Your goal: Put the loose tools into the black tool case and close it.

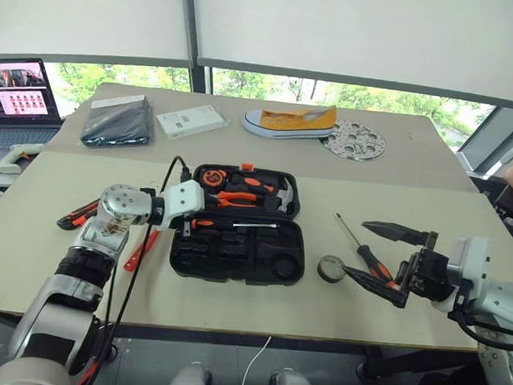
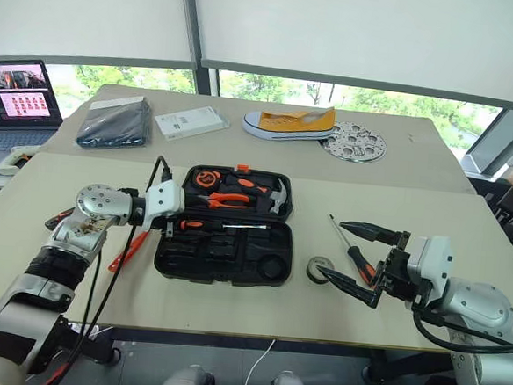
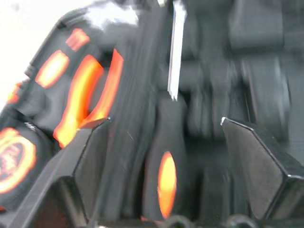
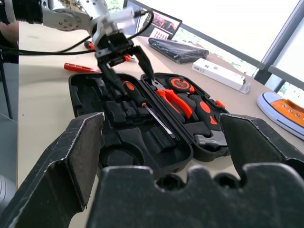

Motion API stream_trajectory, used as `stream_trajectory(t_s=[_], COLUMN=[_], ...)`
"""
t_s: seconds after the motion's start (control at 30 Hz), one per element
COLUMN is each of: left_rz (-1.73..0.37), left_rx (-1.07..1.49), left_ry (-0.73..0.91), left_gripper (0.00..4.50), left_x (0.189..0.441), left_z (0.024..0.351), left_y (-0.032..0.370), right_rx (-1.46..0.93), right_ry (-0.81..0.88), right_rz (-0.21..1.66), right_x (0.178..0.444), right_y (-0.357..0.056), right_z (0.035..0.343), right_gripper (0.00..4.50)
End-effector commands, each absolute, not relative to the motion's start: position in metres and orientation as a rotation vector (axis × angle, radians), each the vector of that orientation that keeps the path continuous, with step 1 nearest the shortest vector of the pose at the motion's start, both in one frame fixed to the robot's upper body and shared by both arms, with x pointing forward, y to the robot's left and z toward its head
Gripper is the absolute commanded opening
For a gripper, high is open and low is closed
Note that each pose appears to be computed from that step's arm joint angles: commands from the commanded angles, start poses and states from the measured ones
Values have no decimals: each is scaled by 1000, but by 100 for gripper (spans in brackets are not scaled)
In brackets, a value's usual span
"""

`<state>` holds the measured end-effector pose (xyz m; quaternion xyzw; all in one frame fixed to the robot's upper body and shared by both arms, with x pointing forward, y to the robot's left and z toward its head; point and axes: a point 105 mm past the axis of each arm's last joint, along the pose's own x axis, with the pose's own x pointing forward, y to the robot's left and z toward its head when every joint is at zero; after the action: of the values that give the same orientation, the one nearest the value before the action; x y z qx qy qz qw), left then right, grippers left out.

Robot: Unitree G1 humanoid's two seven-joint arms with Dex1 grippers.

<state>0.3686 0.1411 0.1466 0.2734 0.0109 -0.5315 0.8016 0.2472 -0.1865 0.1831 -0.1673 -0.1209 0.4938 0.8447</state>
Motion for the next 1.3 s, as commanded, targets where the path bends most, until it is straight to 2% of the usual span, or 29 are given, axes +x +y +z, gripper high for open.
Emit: stream_trajectory(t_s=[0.03,0.07,0.1,0.27,0.33,0.63,0.7,0.8,0.83,0.87,0.93,1.0,1.1,1.17,1.2,1.3], left_rz=[-1070,-1063,-1052,-1039,-1070,-1056,-1059,-1043,-1043,-1048,-1062,-1065,-1148,-1200,-1226,-1274], left_rx=[487,478,465,432,473,557,532,416,385,352,299,299,336,311,325,317], left_ry=[-1,14,30,100,136,290,230,72,-4,-83,-189,-152,-183,-147,-128,-122], left_gripper=[327,276,250,49,3,3,3,3,54,74,156,218,333,389,430,442], left_x=[373,373,374,373,368,363,363,367,367,364,358,352,327,311,302,281], left_z=[157,152,147,123,110,76,84,113,126,141,162,161,164,165,163,162], left_y=[145,145,144,130,125,127,123,120,122,127,139,157,186,202,210,220], right_rx=[-368,-364,-359,-347,-342,-316,-315,-305,-300,-300,-298,-296,-266,-245,-242,-220], right_ry=[-302,-302,-302,-298,-294,-249,-248,-255,-245,-231,-213,-167,-81,5,60,179], right_rz=[1017,1015,1011,1001,994,934,899,814,777,734,670,590,461,380,355,270], right_x=[244,244,244,243,243,236,237,240,240,239,235,230,221,212,205,190], right_y=[-192,-192,-192,-193,-193,-201,-204,-214,-219,-226,-238,-251,-270,-283,-289,-307], right_z=[190,190,189,185,183,170,170,171,169,167,163,156,142,126,114,90], right_gripper=[450,450,450,450,450,450,450,450,450,450,450,450,450,450,450,450])
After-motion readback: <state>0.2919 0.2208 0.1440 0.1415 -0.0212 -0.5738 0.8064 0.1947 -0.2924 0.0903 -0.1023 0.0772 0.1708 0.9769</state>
